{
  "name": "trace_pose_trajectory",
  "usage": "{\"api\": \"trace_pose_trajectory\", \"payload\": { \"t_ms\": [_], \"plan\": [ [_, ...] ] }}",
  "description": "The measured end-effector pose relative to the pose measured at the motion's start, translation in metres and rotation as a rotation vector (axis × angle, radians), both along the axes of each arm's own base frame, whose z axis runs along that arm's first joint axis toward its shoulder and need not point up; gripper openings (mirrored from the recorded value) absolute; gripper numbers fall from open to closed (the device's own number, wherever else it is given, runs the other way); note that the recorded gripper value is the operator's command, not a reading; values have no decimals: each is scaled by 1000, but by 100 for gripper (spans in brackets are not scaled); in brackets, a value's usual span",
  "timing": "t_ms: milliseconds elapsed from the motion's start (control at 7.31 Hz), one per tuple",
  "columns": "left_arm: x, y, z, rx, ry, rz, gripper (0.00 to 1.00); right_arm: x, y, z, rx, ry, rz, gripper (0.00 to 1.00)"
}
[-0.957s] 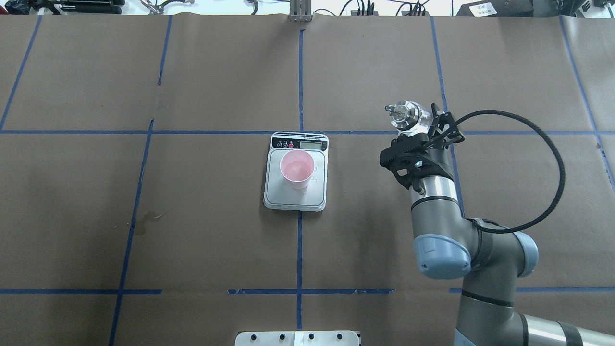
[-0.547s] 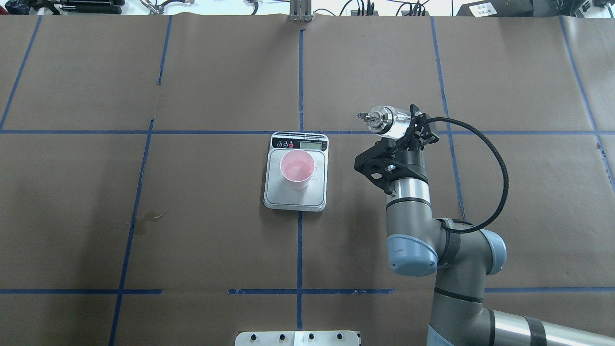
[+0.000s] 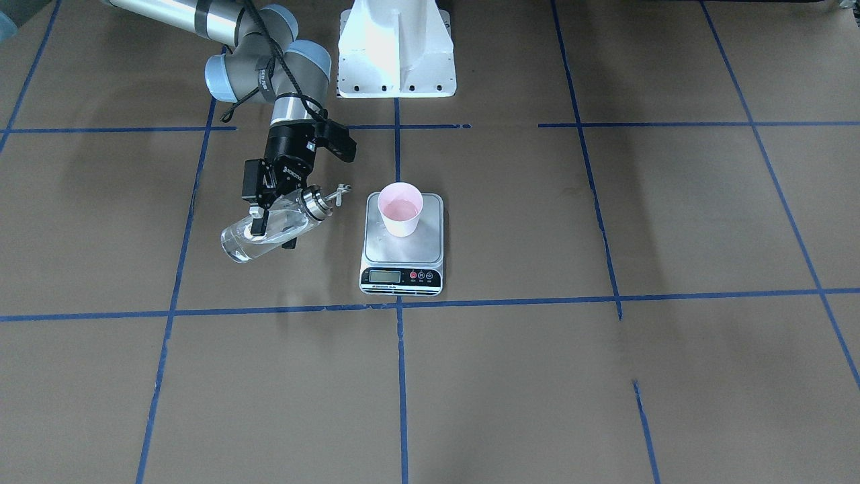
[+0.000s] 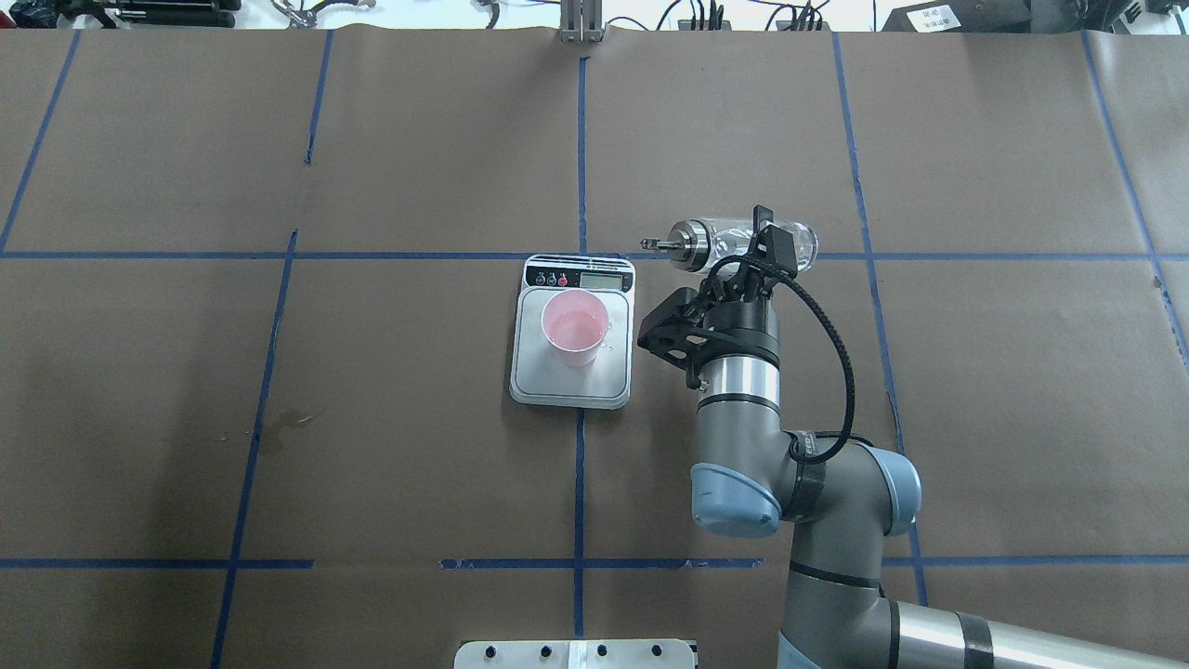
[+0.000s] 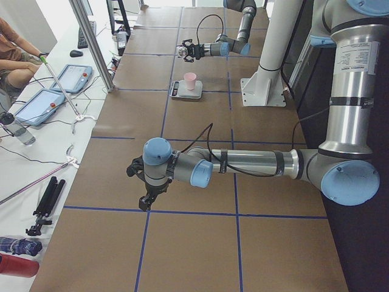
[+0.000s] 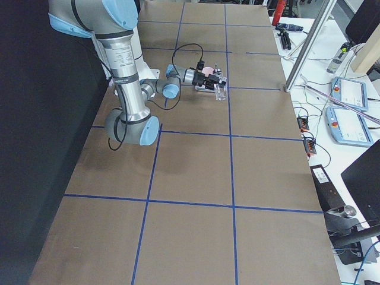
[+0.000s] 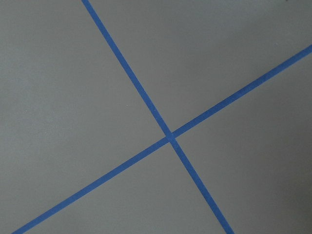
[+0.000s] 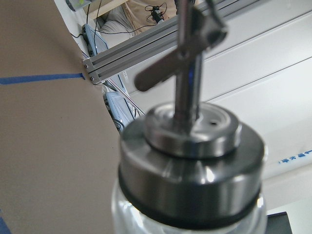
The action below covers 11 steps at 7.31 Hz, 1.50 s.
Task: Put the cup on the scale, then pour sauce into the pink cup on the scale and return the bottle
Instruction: 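Carry the bottle toward the pink cup on the scale with the right gripper, then tilt the bottle spout down over the pink cup with the right gripper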
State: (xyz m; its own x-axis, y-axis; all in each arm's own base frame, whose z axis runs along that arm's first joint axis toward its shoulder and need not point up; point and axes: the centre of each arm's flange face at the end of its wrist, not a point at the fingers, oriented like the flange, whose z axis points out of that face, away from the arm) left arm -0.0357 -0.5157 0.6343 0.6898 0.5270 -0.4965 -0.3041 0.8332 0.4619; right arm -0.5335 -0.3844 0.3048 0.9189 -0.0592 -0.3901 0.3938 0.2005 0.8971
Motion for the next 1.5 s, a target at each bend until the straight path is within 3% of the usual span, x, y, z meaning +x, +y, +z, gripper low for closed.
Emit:
{"api": "trace_pose_trajectory", "payload": {
  "t_ms": [684, 1505],
  "plan": [
    [0, -6, -9, 19, -5, -2, 100, -14, 11, 3, 60, 261, 37, 0],
    [0, -6, -7, 15, -6, -2, 100, -24, 21, -19, 94, 427, 47, 0]
  ]
}}
